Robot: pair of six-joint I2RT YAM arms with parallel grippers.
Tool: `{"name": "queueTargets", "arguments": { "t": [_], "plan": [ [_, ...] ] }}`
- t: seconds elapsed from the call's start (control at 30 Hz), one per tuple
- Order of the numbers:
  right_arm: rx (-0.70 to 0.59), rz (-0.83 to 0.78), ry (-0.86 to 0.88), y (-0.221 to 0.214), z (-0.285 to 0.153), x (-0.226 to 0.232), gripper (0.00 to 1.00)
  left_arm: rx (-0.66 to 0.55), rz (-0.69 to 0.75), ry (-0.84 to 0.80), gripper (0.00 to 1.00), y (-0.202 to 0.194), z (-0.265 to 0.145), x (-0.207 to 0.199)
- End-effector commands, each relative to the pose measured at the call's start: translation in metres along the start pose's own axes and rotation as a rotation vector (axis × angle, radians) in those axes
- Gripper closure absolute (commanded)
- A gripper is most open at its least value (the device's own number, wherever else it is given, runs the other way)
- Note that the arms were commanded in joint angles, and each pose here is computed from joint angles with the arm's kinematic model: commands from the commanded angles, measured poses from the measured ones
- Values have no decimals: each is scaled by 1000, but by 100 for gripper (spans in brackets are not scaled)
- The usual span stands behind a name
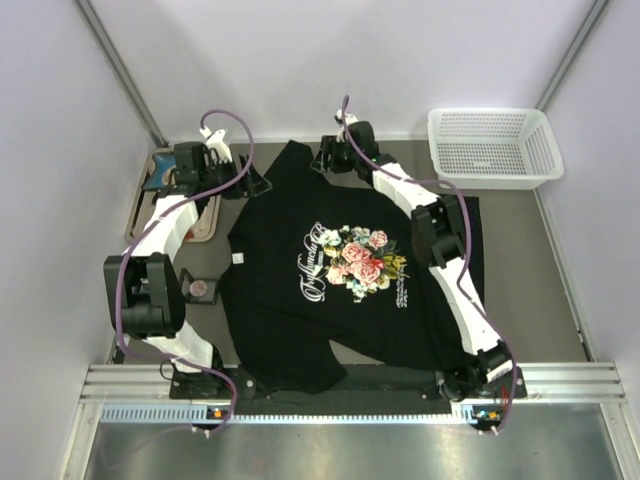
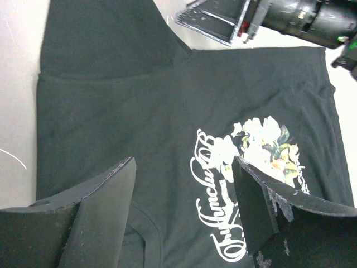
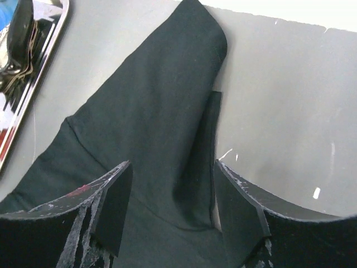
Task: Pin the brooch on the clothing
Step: Flatten out the clothes at the center of the board.
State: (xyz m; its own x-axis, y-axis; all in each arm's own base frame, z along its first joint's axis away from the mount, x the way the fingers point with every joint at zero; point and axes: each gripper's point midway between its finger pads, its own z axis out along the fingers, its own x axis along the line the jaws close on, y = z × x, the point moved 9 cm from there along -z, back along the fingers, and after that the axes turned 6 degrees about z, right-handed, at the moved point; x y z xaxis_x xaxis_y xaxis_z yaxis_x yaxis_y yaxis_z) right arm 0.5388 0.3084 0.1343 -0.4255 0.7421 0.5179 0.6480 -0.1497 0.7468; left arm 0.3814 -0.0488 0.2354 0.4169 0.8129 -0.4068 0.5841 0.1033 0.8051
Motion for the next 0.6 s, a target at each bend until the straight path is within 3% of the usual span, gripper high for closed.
{"name": "queueTargets", "arguments": {
  "t": [0.0,0.57],
  "plan": [
    [-141,100,54,13,17,11,41,-12,2,-25,24,4,-18,-11],
    [-179,299,114,-8,47,6,49,5,-46,-6,24,3,-23,-3]
  ]
}}
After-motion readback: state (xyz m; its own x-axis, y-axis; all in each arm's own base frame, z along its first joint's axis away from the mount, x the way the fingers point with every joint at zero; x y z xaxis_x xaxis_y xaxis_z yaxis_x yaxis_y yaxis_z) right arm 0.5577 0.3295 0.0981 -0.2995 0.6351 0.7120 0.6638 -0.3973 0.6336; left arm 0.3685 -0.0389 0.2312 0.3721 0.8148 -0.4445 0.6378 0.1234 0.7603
